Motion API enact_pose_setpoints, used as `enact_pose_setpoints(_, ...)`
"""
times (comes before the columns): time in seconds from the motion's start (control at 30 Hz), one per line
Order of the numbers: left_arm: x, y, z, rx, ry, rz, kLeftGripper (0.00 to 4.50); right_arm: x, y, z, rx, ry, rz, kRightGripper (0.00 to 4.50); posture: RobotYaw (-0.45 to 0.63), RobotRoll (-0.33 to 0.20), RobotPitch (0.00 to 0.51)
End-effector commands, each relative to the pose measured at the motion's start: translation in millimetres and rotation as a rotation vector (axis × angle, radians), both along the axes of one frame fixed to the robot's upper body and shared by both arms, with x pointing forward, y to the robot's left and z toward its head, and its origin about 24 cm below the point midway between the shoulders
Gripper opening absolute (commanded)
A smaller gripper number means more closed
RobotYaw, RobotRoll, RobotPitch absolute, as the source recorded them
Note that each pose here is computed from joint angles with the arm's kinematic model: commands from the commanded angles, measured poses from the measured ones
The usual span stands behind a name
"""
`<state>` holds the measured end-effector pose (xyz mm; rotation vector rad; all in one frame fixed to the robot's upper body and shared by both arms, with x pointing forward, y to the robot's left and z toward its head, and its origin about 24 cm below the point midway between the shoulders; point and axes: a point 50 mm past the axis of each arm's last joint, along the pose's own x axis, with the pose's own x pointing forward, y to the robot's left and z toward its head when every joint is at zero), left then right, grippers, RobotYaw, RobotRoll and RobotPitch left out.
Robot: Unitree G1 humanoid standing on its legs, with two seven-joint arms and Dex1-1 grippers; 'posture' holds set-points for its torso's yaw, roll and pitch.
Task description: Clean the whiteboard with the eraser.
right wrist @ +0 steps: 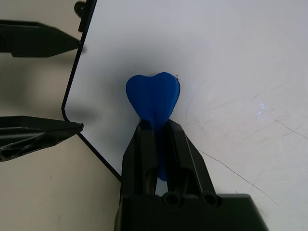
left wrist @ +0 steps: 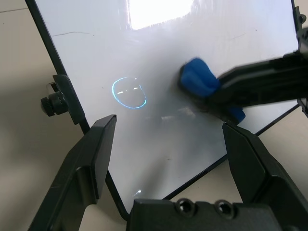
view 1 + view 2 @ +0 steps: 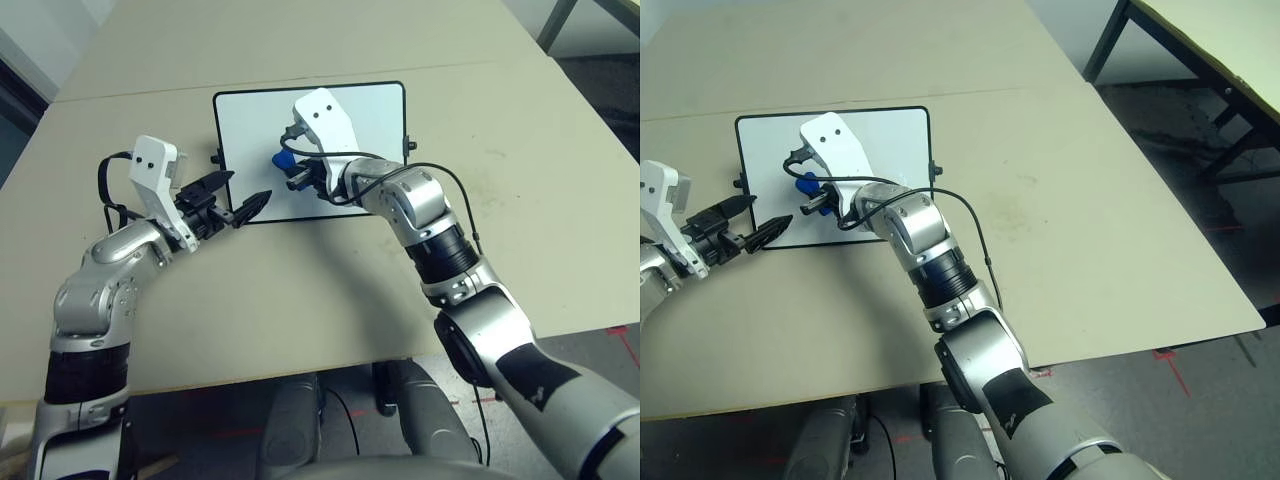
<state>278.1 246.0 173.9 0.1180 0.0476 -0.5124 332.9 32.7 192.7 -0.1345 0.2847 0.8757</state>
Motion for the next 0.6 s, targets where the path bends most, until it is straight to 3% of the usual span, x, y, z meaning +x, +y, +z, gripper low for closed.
enact_pose_setpoints(0.03, -0.7, -2, -4, -0.003, 0.016, -0.009, 4.50, -1.6, 14, -7, 0.058, 0.048, 0.003, 0.11, 0.22, 0.000, 0.238)
enact_pose_setpoints(0.17, -0.4, -2, -4, -0.003, 0.017, -0.010, 4.50, 12.2, 12, 16, 0.141, -0.021, -0.056, 0.11, 0.22, 0.000, 0.239)
enact_pose_setpoints(0.27, -0.3, -2, -4, -0.004, 0.017, -0.012, 4.50, 16.2, 12, 22, 0.167, -0.036, -0.070, 0.10, 0.22, 0.000, 0.238)
enact_pose_setpoints(0.4, 0.2, -3, -4, -0.006, 0.014, -0.014, 4.50, 10.8, 16, 11, 0.142, -0.007, -0.045, 0.10, 0.22, 0.000, 0.238)
enact_pose_setpoints(0.6, -0.1, -4, -4, -0.007, 0.014, -0.013, 4.50, -13.4, 25, -11, 0.087, 0.059, 0.051, 0.10, 0.22, 0.000, 0.238)
